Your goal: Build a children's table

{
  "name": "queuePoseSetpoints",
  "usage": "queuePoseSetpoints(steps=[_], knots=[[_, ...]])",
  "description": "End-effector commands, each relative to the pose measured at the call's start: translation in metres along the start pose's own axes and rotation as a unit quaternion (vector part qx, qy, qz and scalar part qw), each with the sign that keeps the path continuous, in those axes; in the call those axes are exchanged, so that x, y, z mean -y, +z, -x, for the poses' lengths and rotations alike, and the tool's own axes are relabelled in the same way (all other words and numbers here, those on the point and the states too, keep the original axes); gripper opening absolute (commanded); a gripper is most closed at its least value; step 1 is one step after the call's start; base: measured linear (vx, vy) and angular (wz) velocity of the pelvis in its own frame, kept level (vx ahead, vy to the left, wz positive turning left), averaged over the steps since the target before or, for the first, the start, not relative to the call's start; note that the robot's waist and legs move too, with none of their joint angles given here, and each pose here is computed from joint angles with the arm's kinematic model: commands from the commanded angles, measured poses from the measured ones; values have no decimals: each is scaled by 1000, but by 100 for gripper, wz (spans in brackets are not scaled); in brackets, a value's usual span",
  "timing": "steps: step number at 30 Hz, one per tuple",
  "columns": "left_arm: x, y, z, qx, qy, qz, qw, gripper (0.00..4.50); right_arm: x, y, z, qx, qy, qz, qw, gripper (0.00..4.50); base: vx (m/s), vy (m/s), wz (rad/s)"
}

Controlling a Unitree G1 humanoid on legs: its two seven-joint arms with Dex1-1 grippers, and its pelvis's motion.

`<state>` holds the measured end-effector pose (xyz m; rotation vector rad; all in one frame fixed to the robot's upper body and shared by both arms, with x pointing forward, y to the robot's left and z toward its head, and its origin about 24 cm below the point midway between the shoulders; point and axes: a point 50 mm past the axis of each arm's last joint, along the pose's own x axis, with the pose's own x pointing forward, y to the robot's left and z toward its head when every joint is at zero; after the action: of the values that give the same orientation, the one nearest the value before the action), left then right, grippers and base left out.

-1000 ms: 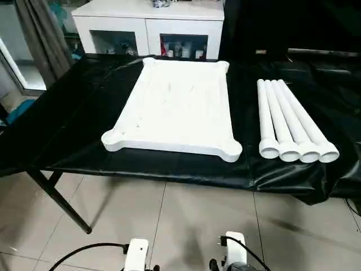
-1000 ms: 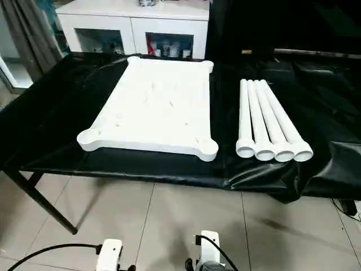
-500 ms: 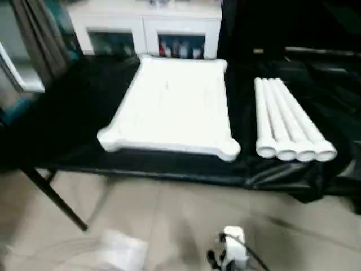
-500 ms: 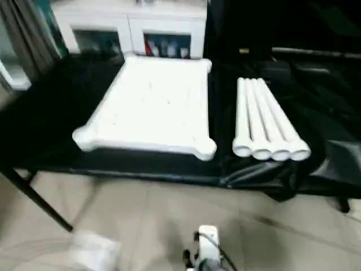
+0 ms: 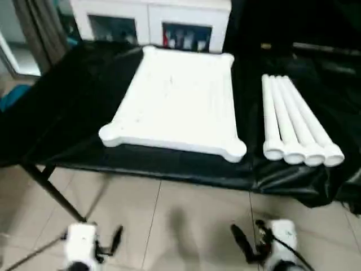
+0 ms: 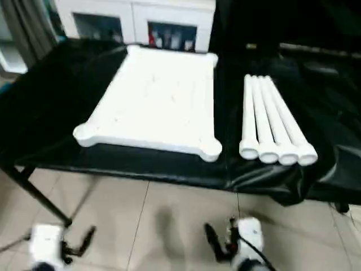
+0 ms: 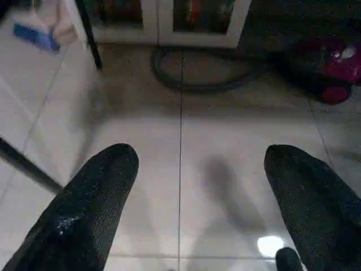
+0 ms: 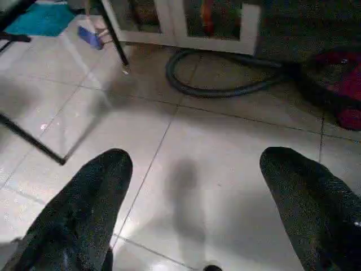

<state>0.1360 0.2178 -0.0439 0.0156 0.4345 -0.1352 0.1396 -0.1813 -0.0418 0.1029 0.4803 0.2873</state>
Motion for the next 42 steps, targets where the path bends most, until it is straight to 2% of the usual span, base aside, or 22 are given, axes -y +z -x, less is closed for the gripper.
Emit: queuePoseSetpoints(steps=[1,2,5,6,7,10,11,12,14,16,17,18,19,24,25,28,30,32,36,37,40,42], knots=[[6,5,4,5,-11,4,1000,415,-4,10,4,9,11,-7,1000,405,0,0,0],[5,13,7,21,-7,1,1000,415,-5,16,9,16,13,-6,1000,405,0,0,0],[1,42,16,80,-7,1,997,415,-6,49,26,84,29,21,996,405,0,0,0],[1,44,17,83,-8,1,997,415,-6,51,27,87,31,23,995,405,0,0,0],[-1,53,20,98,-4,4,995,415,-8,62,30,104,37,27,994,405,0,0,0],[-6,69,22,125,7,6,992,415,-10,78,31,129,46,38,990,405,0,0,0],[-14,79,22,141,21,12,990,415,-11,89,30,147,51,38,987,405,0,0,0],[-14,79,22,141,21,12,990,415,-11,90,30,147,51,38,987,405,0,0,0],[-22,92,16,153,24,6,988,415,-16,109,24,175,63,42,982,405,0,0,0],[-22,97,13,156,17,-13,988,415,-17,116,21,185,65,47,979,405,0,0,0],[-18,121,0,179,-3,-21,984,415,-15,136,12,218,41,54,974,405,0,0,0],[-17,124,-3,180,-8,-19,983,415,-14,139,10,221,34,53,973,405,0,0,0],[-8,140,-17,185,-36,-20,982,415,-6,151,0,236,-13,41,971,405,0,0,0],[3,162,-42,208,-46,-45,976,415,2,161,-18,232,-66,36,970,405,0,0,0],[4,174,-54,227,-28,-43,973,415,7,160,-32,200,-98,54,973,405,0,0,0],[2,180,-65,216,-9,-35,976,415,9,161,-45,182,-112,59,975,405,0,0,0],[-2,182,-75,191,16,-40,981,415,3,164,-55,181,-92,48,978,405,0,0,0],[3,194,-89,230,24,-48,972,415,-11,171,-75,182,-42,57,981,405,0,0,0],[14,196,-93,214,2,-30,976,415,-2,171,-88,163,-98,61,980,405,0,0,0],[20,197,-94,210,-18,-20,977,415,4,170,-95,139,-129,70,979,405,0,0,0],[28,193,-94,197,-40,-24,979,415,0,174,-102,125,-120,91,981,405,-5,2,-8],[30,181,-94,178,-42,-65,981,415,-5,172,-103,130,-95,81,984,405,-17,-29,-26]])
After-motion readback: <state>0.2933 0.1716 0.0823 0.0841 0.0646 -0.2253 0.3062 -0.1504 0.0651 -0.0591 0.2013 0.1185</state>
